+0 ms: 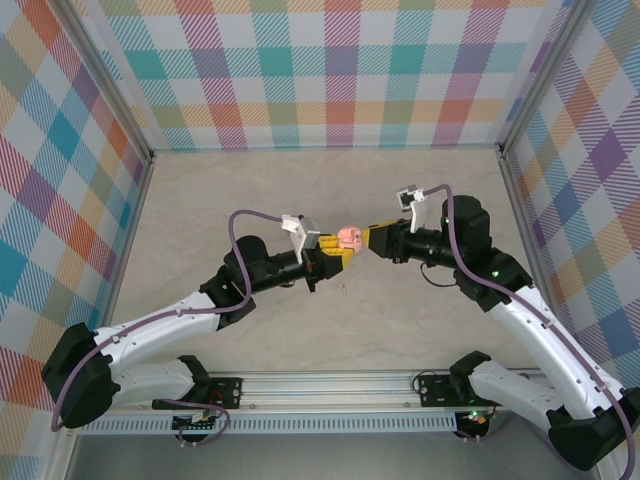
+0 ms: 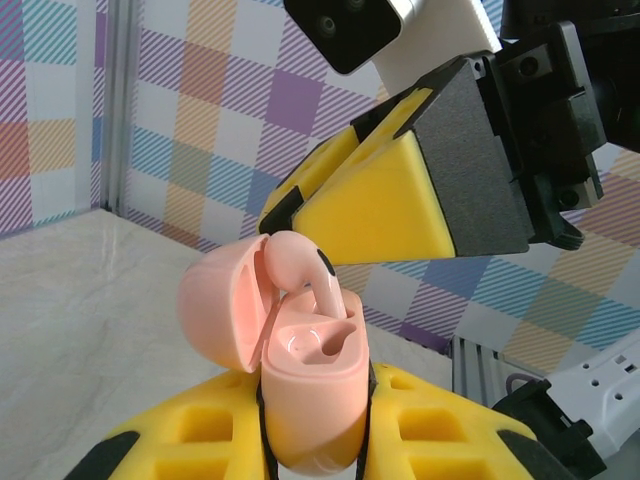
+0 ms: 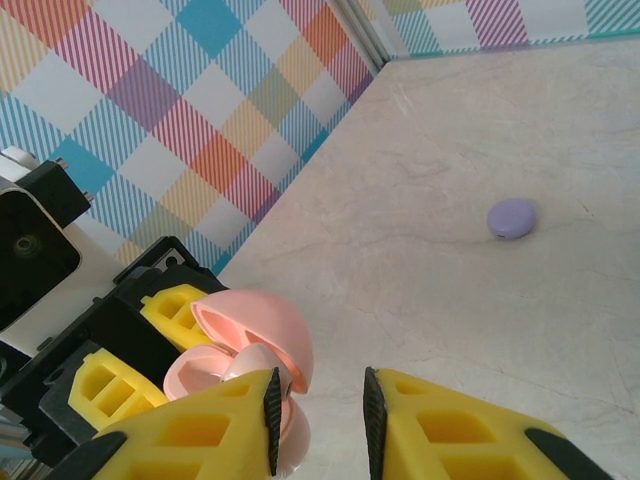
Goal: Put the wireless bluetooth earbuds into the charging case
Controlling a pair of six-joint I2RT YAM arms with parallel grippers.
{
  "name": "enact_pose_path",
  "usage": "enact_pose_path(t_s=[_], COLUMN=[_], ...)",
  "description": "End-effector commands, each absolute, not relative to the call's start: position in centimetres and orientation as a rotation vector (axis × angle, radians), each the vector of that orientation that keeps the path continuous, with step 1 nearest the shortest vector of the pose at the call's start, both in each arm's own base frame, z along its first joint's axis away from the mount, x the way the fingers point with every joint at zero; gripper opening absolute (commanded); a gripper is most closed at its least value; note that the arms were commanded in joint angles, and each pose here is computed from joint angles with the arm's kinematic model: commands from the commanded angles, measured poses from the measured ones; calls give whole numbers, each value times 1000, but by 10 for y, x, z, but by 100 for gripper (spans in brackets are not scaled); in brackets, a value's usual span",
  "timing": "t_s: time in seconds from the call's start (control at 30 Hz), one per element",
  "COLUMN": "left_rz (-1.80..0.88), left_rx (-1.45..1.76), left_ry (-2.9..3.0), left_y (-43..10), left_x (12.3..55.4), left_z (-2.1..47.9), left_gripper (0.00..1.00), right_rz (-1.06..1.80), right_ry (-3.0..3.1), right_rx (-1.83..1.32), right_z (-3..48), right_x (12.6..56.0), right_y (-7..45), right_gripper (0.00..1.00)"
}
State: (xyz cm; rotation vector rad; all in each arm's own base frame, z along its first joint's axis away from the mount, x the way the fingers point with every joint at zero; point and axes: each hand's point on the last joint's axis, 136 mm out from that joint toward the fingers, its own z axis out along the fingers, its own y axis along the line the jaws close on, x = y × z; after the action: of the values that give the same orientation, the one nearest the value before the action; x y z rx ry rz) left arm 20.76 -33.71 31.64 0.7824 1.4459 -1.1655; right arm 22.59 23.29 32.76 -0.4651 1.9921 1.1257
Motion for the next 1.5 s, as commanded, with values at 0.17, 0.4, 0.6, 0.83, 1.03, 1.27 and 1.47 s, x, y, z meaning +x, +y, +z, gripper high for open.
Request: enact_pose_path(t_s=[0.17,0.4,0.6,0.83,1.03,1.27,1.47], left_rz=[-1188,-1155,-1136,-1122,-1117,-1120,-1115], left_rx=[802,787,812,856,870,884,880], left_ry=[1380,1403,1410,1406,1406,1404,1409], left_y=[-341,-340,-341,-342,-342,-342,-342], left_x=[201,206,206,202,201,199,200], left_z=[340,334,329,326,325,326,326], left_gripper=[10,10,10,10,9,9,9], right_rz=[1153,1153,1139,1147,1171,1189,1204], right_ry=[1980,1946,1919,1890,1920,1949,1970], right_rx=[-500,-517,-507,-513,-527,-544,-565], right_z=[335,343,351,361,357,352,349], right_x=[223,217,215,212,215,217,215], right_y=[237,234,230,230,236,241,246], right_gripper=[30,32,32,29,24,24,24])
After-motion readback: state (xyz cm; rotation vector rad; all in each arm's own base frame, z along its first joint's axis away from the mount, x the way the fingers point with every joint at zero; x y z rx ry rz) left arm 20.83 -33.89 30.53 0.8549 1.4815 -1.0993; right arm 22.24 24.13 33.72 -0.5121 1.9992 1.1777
